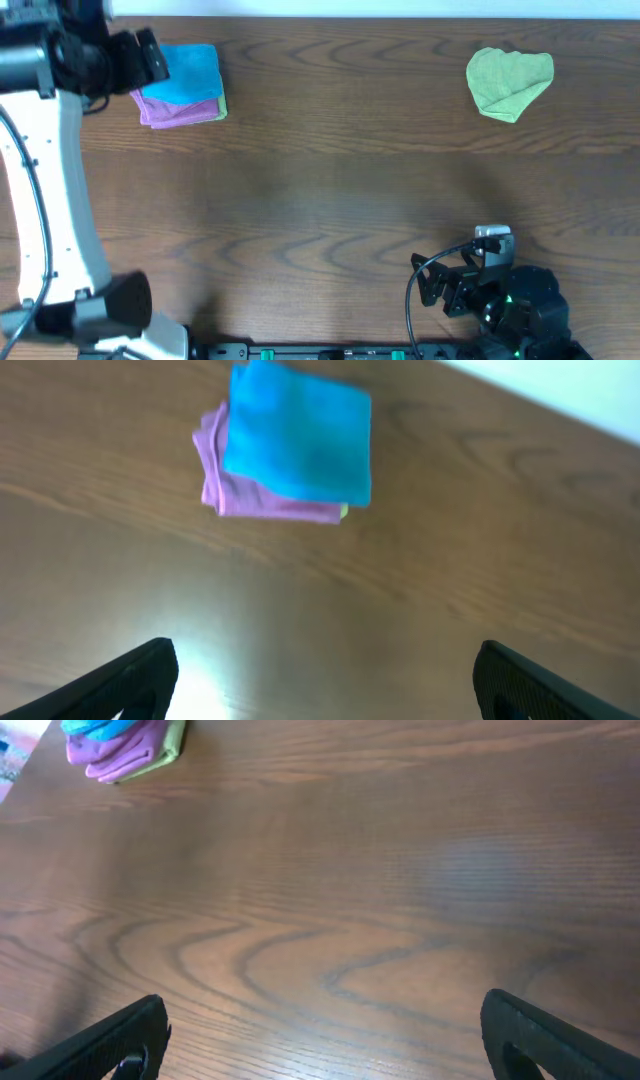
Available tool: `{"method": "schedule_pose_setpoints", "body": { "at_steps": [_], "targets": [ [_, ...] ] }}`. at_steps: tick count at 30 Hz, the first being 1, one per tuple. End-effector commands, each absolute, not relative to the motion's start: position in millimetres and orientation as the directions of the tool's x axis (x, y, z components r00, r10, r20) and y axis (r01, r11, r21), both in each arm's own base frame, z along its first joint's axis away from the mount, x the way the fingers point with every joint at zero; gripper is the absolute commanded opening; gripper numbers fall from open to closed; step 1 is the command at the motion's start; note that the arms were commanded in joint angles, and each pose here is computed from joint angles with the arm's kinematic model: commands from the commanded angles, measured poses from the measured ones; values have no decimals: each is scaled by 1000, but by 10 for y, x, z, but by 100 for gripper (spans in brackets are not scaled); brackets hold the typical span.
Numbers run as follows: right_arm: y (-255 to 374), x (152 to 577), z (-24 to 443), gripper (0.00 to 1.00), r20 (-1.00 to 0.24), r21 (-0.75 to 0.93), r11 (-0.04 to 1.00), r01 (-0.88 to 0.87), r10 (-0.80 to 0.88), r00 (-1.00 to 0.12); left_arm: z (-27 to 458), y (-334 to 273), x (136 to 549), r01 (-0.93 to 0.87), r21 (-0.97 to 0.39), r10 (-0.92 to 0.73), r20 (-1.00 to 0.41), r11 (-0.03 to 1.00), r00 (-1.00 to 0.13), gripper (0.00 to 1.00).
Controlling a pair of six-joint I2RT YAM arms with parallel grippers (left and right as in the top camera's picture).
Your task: Fold the cloth
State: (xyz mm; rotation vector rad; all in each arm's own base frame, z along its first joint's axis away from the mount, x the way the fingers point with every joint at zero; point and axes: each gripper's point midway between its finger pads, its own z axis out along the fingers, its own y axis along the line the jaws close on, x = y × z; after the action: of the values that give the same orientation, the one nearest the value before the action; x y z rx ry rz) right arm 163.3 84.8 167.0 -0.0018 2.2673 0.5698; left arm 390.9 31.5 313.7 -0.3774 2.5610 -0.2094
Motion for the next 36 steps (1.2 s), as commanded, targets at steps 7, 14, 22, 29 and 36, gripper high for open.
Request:
{"method": "schedule_pose_setpoints", "body": {
  "at_steps": [7, 14, 22, 29, 36],
  "targets": [
    [823, 1644, 1657, 99, -696, 405, 901, -155, 194, -692, 3017, 248, 3393, -187, -210, -277, -594, 960, -755, 95],
    [823, 1644, 1657, 99, -696, 405, 901, -155, 194, -692, 2665, 216, 2921, -178, -196, -264, -669, 964, -695, 95],
    [823, 1644, 1658, 99, -696, 405, 901, -155, 194, -691, 2119, 147, 2423, -162, -196, -254, -724, 967, -641, 95],
    [823, 1644, 1657, 99, -696, 405, 901, -155, 194, -692, 1656, 107, 2145, -148, -190, -241, -754, 970, -611, 95],
    [823, 1644, 1657, 99, -696, 406, 901, -155, 194, -692, 1510, 80, 1988, -91, -133, -162, -810, 987, -563, 95]
  ]
}}
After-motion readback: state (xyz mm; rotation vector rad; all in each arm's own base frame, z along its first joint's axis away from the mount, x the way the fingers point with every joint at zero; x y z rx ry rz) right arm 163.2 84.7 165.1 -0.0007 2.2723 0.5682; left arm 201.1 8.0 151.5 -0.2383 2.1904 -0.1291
